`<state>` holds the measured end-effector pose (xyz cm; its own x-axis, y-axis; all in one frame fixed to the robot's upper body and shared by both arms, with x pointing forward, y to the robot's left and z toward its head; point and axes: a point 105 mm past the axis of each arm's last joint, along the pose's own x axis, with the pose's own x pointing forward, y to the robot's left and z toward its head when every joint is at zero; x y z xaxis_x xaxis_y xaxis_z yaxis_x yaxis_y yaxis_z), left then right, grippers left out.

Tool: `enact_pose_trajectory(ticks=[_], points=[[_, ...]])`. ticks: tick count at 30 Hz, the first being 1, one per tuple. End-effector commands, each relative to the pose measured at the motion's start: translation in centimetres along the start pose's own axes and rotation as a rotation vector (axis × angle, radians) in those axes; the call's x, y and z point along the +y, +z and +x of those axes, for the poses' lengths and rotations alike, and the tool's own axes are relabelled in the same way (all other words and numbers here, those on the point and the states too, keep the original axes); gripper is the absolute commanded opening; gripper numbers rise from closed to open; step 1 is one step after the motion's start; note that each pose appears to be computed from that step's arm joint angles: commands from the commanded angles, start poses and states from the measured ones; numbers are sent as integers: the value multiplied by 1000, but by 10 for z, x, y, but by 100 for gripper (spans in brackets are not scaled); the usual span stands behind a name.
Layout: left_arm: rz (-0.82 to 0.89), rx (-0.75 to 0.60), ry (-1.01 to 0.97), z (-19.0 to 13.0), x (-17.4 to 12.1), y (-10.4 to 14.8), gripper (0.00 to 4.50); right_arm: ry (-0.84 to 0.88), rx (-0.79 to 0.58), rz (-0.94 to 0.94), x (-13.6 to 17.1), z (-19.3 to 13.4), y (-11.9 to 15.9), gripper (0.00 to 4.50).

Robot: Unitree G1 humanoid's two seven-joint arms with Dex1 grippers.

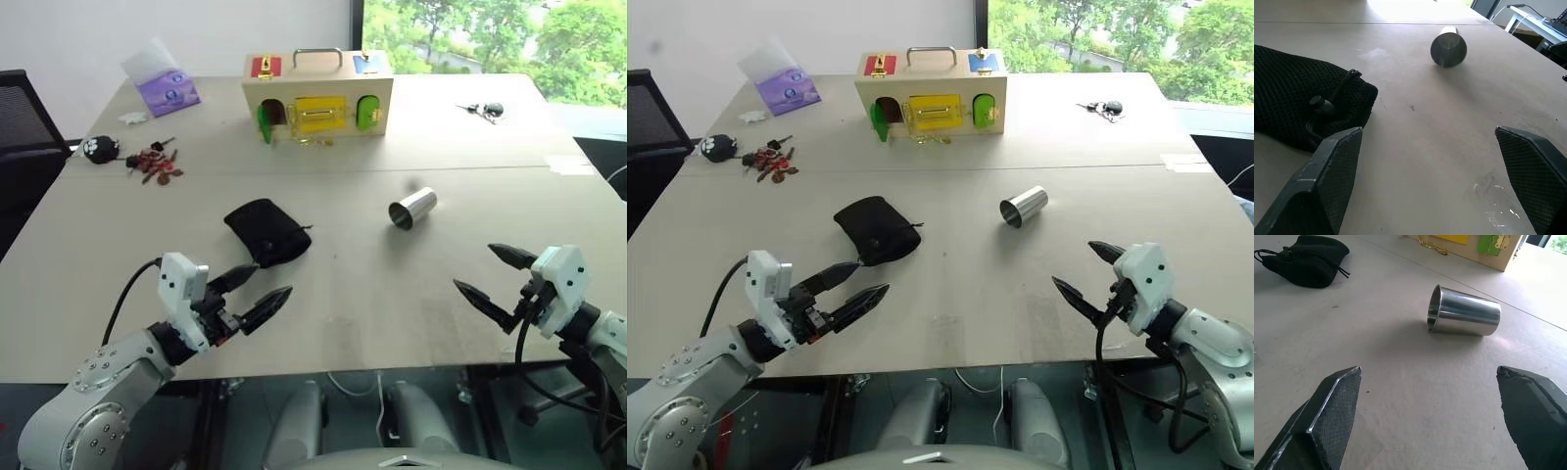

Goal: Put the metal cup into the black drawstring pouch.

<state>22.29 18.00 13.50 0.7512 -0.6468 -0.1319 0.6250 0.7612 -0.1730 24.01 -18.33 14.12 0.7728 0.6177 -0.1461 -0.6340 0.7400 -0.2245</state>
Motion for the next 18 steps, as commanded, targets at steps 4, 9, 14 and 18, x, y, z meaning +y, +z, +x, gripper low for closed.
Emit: enact_pose_trajectory(ticks=[4, 9, 14, 18], points=[[27, -111, 31, 9, 1, 23, 449, 20, -138, -31, 5, 17, 29, 450], [9, -161, 51, 15, 2, 35, 449, 61, -211, -44, 11, 23, 46, 450], [217, -120, 136, 23, 5, 47, 449, 198, -253, -66, 29, 22, 58, 450], [429, -12, 263, 34, 13, 50, 449, 260, -264, -88, 37, 18, 59, 450]])
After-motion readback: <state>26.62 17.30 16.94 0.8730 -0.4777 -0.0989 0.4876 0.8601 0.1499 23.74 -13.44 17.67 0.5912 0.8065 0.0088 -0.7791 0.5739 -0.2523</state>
